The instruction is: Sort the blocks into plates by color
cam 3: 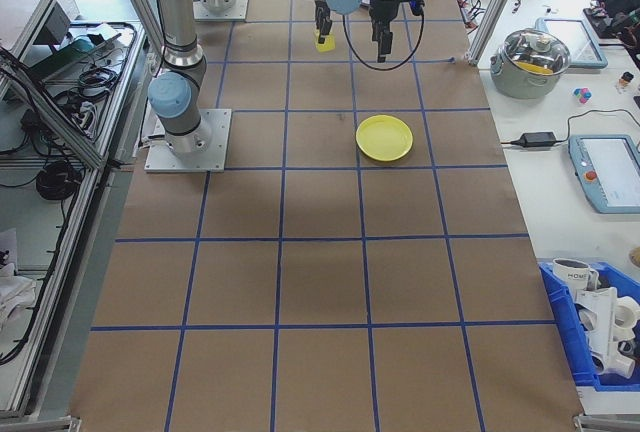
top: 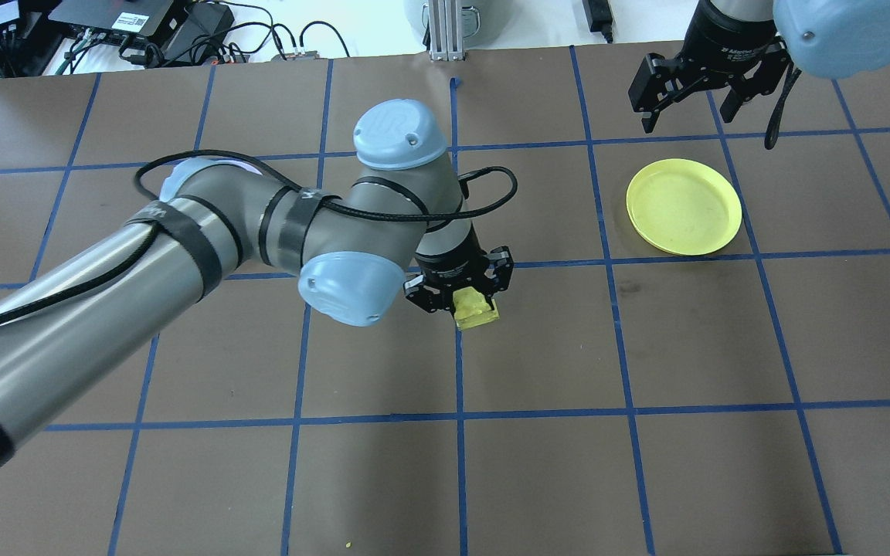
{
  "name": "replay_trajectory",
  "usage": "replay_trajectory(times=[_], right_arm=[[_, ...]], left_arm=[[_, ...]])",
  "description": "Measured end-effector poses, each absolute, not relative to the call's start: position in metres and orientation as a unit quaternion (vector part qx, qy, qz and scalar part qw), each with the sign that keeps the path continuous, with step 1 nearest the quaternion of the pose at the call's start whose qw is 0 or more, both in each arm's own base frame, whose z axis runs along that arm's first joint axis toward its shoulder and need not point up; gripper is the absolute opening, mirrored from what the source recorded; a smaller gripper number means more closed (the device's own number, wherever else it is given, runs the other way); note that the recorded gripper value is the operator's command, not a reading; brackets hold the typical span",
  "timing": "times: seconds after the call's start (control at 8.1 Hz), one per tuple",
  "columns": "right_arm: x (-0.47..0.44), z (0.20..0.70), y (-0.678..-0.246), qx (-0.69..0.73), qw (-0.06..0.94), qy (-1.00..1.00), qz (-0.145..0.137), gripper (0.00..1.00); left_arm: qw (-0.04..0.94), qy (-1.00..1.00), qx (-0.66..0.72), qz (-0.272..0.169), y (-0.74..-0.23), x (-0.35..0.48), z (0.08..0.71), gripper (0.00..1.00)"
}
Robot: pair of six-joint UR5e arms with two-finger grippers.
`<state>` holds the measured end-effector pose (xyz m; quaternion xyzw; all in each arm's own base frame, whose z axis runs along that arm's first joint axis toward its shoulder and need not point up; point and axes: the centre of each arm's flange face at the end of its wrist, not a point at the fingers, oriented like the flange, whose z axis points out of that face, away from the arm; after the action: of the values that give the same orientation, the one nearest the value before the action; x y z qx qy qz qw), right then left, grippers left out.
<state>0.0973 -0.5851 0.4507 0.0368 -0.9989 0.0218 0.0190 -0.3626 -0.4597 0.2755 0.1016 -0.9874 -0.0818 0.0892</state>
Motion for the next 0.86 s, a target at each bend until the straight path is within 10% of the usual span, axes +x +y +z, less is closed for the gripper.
replay_trajectory(times=[0.37,0.49,0.86], right_arm=[[0.097,0.451,-0.585,0.036,0.020,-0.999,0.022,1.00],[0.097,0.451,-0.585,0.036,0.020,-0.999,0.022,1.00],[0.097,0.450,-0.585,0.037,0.019,-0.999,0.021,1.00]], left_arm=[[0.089,-0.987,0.095,-0.090,-0.480,-0.396,0.240,0.05],[0.087,-0.989,0.080,-0.089,-0.479,-0.400,0.237,0.75],[0.083,-0.993,0.037,-0.079,-0.476,-0.406,0.231,0.97]])
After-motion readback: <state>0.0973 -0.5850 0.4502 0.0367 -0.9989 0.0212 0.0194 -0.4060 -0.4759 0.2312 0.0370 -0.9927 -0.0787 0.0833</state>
